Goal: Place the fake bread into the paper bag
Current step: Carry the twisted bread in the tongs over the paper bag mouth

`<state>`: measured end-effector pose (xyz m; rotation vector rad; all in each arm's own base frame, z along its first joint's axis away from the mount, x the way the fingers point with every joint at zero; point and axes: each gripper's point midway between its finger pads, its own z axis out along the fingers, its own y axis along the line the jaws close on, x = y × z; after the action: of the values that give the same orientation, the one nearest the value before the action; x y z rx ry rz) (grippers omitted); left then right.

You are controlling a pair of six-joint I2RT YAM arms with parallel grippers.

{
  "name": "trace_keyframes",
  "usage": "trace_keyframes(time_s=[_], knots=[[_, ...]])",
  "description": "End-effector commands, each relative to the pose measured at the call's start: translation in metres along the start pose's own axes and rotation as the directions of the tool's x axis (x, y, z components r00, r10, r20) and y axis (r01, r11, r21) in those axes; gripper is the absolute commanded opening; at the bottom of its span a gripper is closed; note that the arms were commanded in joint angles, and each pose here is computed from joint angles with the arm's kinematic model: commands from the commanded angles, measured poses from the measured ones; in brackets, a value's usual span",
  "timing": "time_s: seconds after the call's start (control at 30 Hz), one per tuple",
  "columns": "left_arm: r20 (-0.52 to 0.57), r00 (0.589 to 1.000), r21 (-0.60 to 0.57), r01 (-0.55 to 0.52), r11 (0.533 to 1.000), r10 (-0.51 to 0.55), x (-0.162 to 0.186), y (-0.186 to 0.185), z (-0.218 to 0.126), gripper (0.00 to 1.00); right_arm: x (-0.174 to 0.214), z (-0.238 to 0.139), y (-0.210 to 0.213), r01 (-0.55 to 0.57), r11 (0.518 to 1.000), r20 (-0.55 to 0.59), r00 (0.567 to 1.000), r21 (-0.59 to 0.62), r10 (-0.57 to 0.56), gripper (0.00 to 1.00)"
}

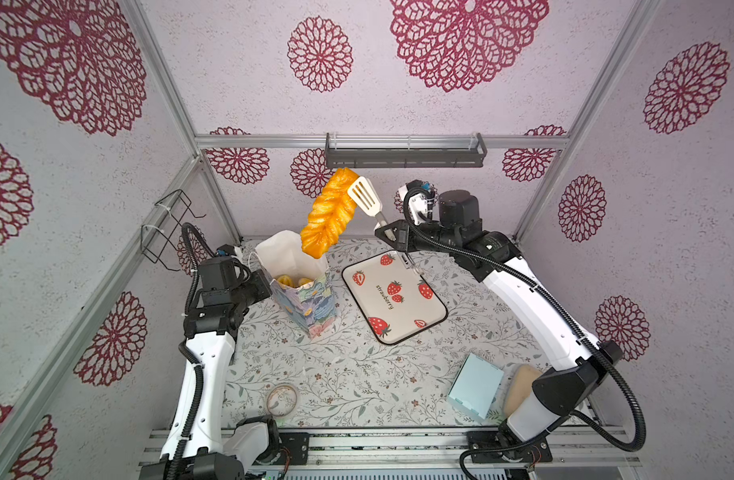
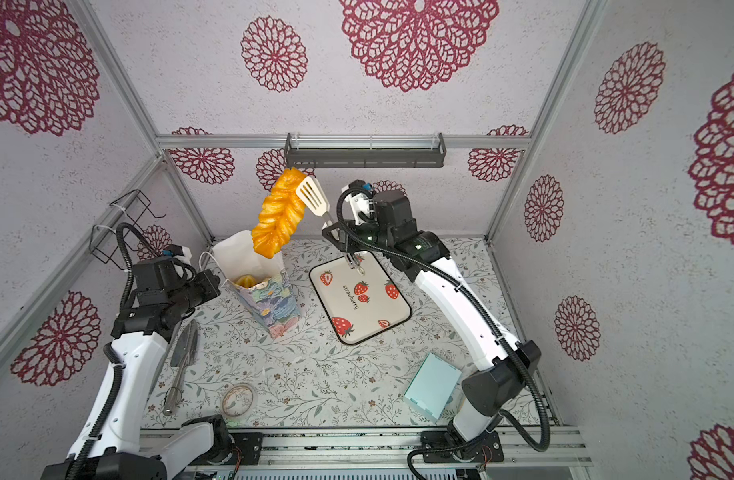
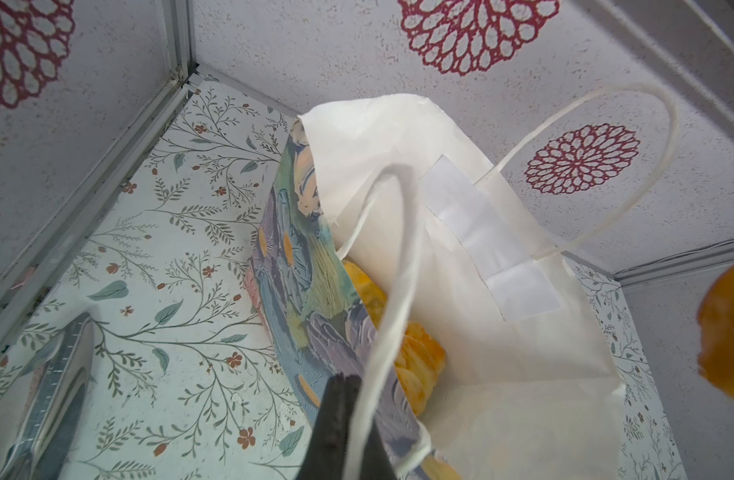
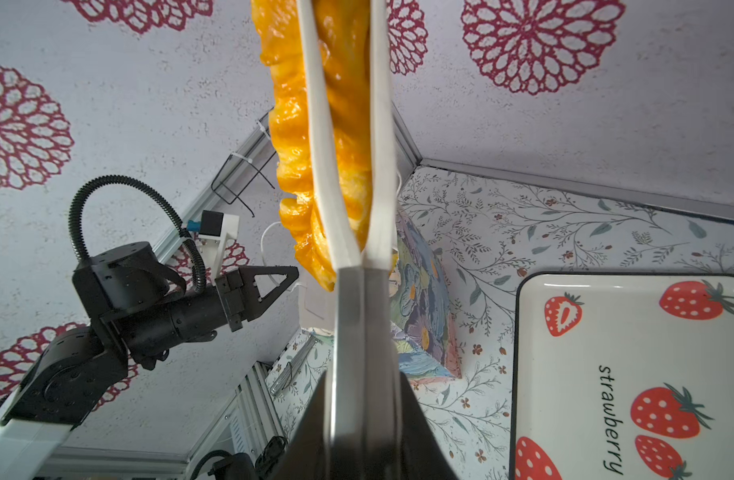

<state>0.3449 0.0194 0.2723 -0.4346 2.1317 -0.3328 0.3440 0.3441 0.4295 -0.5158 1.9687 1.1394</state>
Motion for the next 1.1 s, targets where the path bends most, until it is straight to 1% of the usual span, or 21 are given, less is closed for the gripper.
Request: trace_keyframes(time_s=[0.0, 0.23, 0.53, 0.8, 1.07], knots=[[0.013, 1.000, -0.004, -0.005, 1.000, 0.005, -0.002, 0.001, -0.002, 0.00, -0.021, -0.009, 0.037, 0.144, 0.989, 0.055, 0.988, -0.033, -0.142, 0.19], [0.015, 1.000, -0.005, -0.005, 1.000, 0.005, -0.002, 0.001, -0.003, 0.00, -0.011, 0.013, 0.050, 0.204, 0.979, -0.013, 0.979, -0.027, -0.205, 0.19], [0.015, 1.000, -0.007, -0.005, 1.000, 0.005, -0.002, 0.001, -0.003, 0.00, 0.003, 0.039, 0.049, 0.242, 0.970, -0.075, 0.968, 0.004, -0.241, 0.20], [0.017, 1.000, -0.005, -0.005, 1.000, 0.005, -0.002, 0.001, -0.003, 0.00, 0.018, 0.055, 0.045, 0.303, 0.951, -0.135, 0.947, 0.059, -0.293, 0.21], [0.017, 1.000, -0.001, -0.003, 1.000, 0.003, -0.002, 0.000, -0.003, 0.00, 0.041, 0.070, 0.042, 0.372, 0.923, -0.208, 0.915, 0.098, -0.347, 0.22]])
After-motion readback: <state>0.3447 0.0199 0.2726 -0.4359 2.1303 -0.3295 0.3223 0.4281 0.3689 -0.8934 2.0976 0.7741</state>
